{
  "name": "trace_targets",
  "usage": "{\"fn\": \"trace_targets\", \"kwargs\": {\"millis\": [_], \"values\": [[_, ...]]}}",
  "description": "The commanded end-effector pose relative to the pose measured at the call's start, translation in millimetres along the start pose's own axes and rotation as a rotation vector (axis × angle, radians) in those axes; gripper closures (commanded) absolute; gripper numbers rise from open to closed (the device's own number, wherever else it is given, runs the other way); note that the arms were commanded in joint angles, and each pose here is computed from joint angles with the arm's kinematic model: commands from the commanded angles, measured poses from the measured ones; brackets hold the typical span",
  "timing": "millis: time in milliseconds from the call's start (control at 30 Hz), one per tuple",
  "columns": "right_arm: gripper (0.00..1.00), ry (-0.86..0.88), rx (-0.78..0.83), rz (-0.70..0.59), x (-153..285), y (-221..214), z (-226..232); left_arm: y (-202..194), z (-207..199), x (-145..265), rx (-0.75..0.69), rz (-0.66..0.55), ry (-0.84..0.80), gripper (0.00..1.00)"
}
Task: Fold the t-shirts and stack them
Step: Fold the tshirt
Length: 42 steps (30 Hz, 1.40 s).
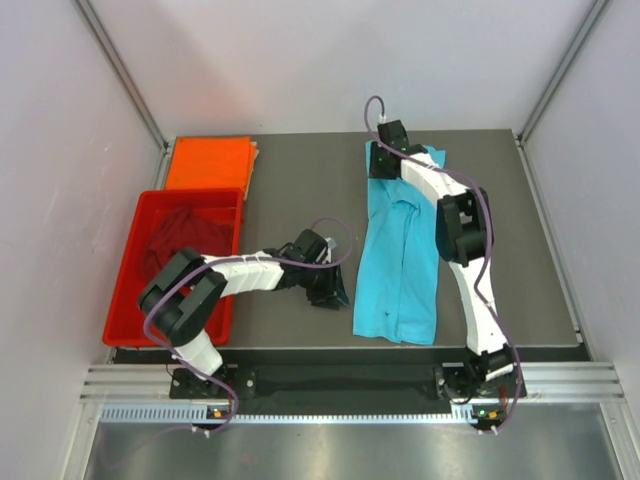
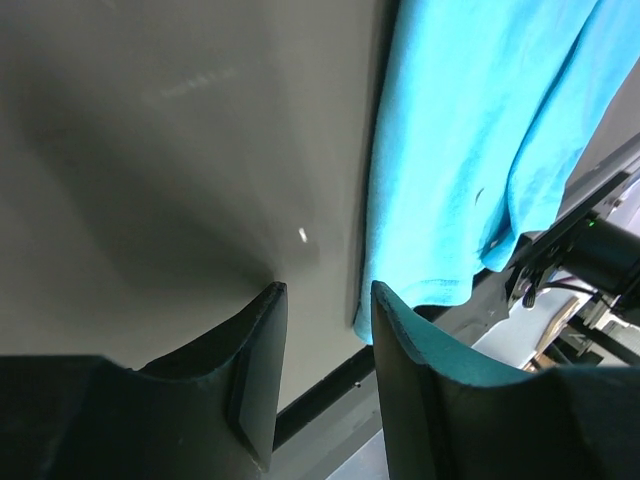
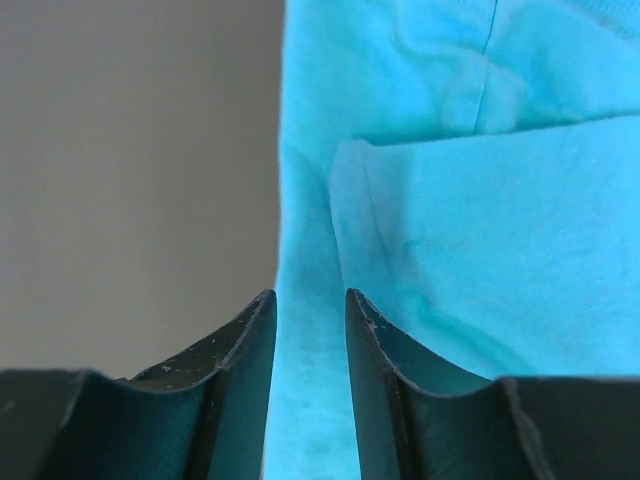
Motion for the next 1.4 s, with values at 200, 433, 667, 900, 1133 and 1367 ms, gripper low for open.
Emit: {"fn": "trace_targets", "kwargs": {"millis": [200, 433, 667, 900, 1133, 1367], "values": [[0.66, -0.002, 0.001, -0.079, -12, 12, 24, -15, -8, -21, -0.009, -0.001, -0.027, 0.56], [0.78, 0.033, -0.022, -0.081, -33, 9, 38, -21, -11, -31, 0.003, 0.020, -0.037, 0.68], [0.86, 0.013, -0.065, -0.078, -47, 2, 36, -30, -6, -42, 0.026, 0.043, -0.016, 0.95], [1.00, 0.045, -0.094, -0.117, -52, 15, 43, -37, 0, -40, 0.059, 0.017, 0.009, 1.00], [1.00, 0.065, -0.118, -0.169, -55, 28, 48, -37, 9, -40, 0.071, -0.005, 0.071, 1.00], [0.84, 0.037, -0.087, -0.213, -34, 42, 43, -40, 15, -43, 0.082, 0.016, 0.100, 0.93]]}}
Point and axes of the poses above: each gripper's point midway between its finger pads, its own x axis back along the fingers, its own z axis along the line the jaws close on, y = z × x, the point moved 4 cm from there along x, back along the fingers, and after that the axes turned 4 degrees about x, right-handed, at the moved point
